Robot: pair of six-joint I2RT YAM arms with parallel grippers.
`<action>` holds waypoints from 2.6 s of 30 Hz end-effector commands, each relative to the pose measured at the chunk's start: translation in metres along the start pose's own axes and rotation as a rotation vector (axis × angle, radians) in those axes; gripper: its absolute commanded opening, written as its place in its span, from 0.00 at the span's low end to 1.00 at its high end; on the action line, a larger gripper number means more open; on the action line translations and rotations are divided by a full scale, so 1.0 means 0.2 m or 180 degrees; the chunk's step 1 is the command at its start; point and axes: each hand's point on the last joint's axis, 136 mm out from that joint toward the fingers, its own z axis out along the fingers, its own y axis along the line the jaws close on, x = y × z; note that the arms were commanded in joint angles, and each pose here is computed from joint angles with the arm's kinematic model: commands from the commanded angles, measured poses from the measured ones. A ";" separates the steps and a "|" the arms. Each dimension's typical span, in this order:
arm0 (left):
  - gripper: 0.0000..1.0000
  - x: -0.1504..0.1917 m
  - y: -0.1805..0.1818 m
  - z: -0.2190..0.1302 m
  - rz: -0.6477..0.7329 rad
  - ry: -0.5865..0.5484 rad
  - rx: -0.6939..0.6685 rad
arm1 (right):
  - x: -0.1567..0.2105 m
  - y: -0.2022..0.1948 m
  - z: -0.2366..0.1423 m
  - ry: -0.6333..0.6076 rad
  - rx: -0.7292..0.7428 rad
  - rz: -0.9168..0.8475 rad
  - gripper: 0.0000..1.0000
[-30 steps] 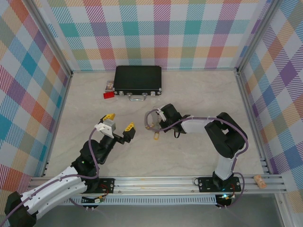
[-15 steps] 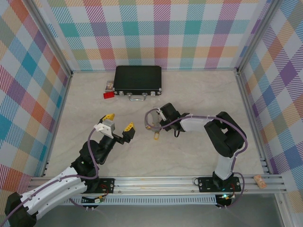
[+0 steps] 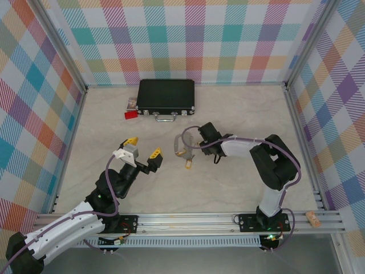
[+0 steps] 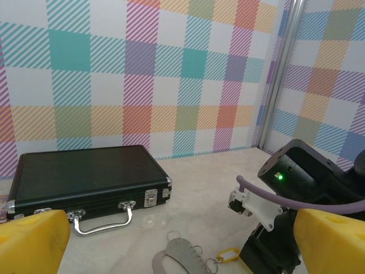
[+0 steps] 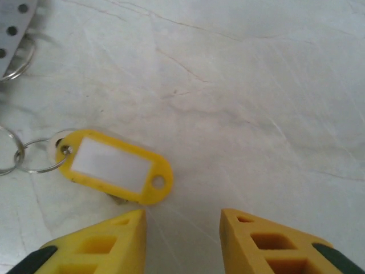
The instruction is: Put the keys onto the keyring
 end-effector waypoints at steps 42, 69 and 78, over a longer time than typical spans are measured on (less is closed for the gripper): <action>1.00 0.52 1.11 0.22 0.0247 0.2024 -0.2587 | 0.02 -0.98 -0.50 -0.1600 0.1389 0.1203 0.99; 1.00 0.80 1.17 0.27 0.0226 0.1350 -0.2047 | 0.06 -0.95 -0.28 -0.2104 0.0583 0.1146 0.99; 1.00 0.77 1.24 0.23 0.0192 0.1262 -0.2364 | 0.06 -1.04 -0.24 -0.1947 0.0653 0.1372 0.99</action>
